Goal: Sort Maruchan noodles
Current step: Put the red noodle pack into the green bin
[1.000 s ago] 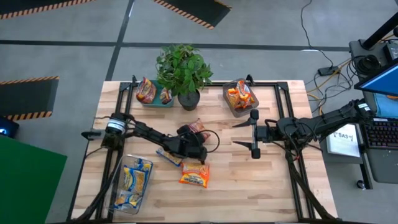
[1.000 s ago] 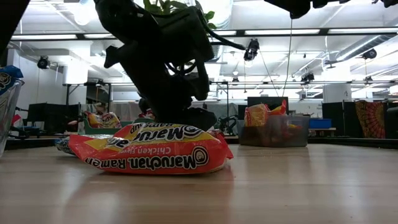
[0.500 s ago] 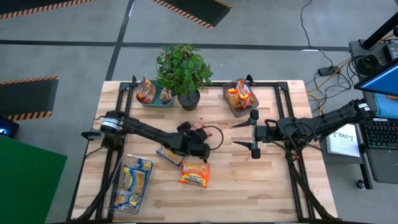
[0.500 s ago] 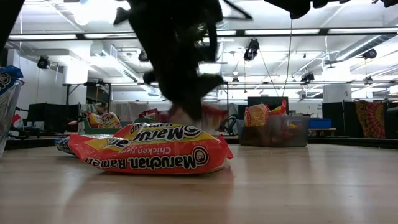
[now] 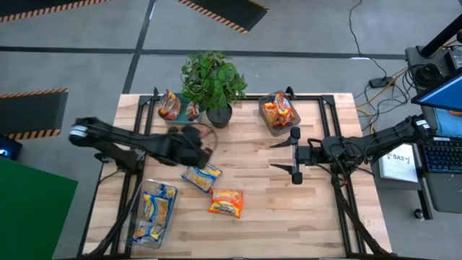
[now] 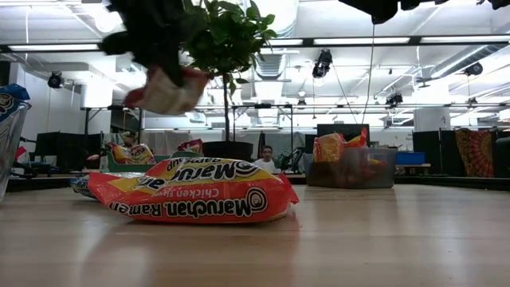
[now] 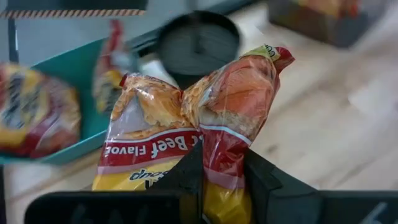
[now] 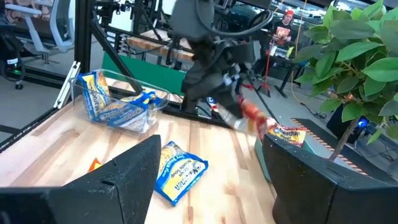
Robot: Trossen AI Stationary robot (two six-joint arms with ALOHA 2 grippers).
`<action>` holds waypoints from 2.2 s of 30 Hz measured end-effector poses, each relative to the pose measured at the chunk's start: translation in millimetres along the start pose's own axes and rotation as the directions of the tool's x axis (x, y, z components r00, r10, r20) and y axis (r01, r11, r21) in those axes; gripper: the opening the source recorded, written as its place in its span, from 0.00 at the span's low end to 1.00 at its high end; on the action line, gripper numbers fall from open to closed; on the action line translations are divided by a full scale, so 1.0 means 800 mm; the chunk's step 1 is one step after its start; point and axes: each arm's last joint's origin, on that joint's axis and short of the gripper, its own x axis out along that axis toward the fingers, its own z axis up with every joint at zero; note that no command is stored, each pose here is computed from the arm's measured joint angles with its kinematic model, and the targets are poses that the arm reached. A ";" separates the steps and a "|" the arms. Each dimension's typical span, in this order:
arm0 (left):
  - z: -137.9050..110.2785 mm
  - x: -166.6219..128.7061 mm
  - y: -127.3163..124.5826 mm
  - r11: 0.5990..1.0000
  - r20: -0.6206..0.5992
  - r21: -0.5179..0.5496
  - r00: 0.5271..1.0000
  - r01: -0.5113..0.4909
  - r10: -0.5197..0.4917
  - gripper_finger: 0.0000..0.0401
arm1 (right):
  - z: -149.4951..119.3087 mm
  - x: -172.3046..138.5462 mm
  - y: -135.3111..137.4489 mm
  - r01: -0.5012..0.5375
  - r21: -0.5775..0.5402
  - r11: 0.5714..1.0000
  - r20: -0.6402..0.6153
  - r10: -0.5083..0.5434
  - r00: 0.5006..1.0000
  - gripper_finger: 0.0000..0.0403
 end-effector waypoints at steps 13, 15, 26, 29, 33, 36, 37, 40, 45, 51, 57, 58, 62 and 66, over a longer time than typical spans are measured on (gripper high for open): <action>-0.019 -0.002 0.128 0.875 0.221 -0.481 0.957 -0.058 0.186 0.11 | 0.001 0.000 0.000 0.002 -0.011 1.000 0.009 -0.002 1.000 0.67; -0.016 0.002 0.141 0.847 0.228 -0.527 0.947 -0.077 0.228 0.11 | 0.002 0.000 0.000 0.004 -0.016 1.000 0.015 -0.003 1.000 0.67; 0.045 0.023 0.167 0.825 0.355 -0.563 0.887 -0.051 0.296 0.10 | 0.006 0.000 -0.002 0.015 -0.050 0.999 0.052 -0.012 0.999 0.67; 0.061 0.035 0.186 0.786 0.355 -0.616 0.870 -0.058 0.343 0.10 | 0.006 0.000 -0.002 0.014 -0.050 0.999 0.052 -0.012 0.999 0.67; 0.076 0.054 0.219 0.734 0.306 -0.679 0.898 -0.026 0.315 0.10 | 0.006 0.000 -0.002 0.014 -0.049 0.999 0.052 -0.012 0.999 0.67; 0.079 0.078 0.233 0.718 0.284 -0.695 0.936 0.050 0.209 0.10 | 0.006 0.000 -0.002 0.014 -0.050 0.999 0.052 -0.012 0.999 0.67; 0.078 0.087 0.235 0.715 0.274 -0.696 0.944 0.063 0.183 0.10 | 0.007 0.000 -0.002 0.015 -0.050 0.999 0.053 -0.012 0.999 0.67; 0.074 0.110 0.239 0.678 0.265 -0.729 0.951 0.091 0.157 0.10 | 0.007 0.000 -0.002 0.015 -0.050 0.999 0.055 -0.012 0.998 0.67; 0.062 0.140 0.237 0.621 0.257 -0.775 0.957 0.121 0.134 0.10 | 0.006 0.000 -0.001 0.012 -0.041 0.999 0.048 -0.010 0.999 0.67; 0.046 0.164 0.232 0.575 0.222 -0.808 0.970 0.129 0.095 0.10 | 0.005 0.000 -0.001 0.009 -0.027 1.000 0.042 -0.008 0.999 0.67; 0.048 0.186 0.226 0.574 0.202 -0.810 0.976 0.119 0.083 0.11 | 0.005 0.000 -0.001 0.009 -0.007 1.000 0.042 -0.008 0.999 0.67; 0.050 0.190 0.224 0.576 0.195 -0.810 0.977 0.115 0.080 0.12 | 0.005 0.000 -0.001 0.009 -0.007 1.000 0.042 -0.008 0.999 0.67; 0.048 0.206 0.219 0.565 0.141 -0.821 0.988 0.083 0.059 0.15 | 0.004 0.000 -0.001 0.007 -0.009 1.000 0.035 -0.007 0.999 0.67; 0.048 0.213 0.214 0.576 0.110 -0.816 0.992 0.059 0.054 0.17 | 0.003 0.000 -0.001 0.003 -0.013 1.000 0.021 -0.003 1.000 0.67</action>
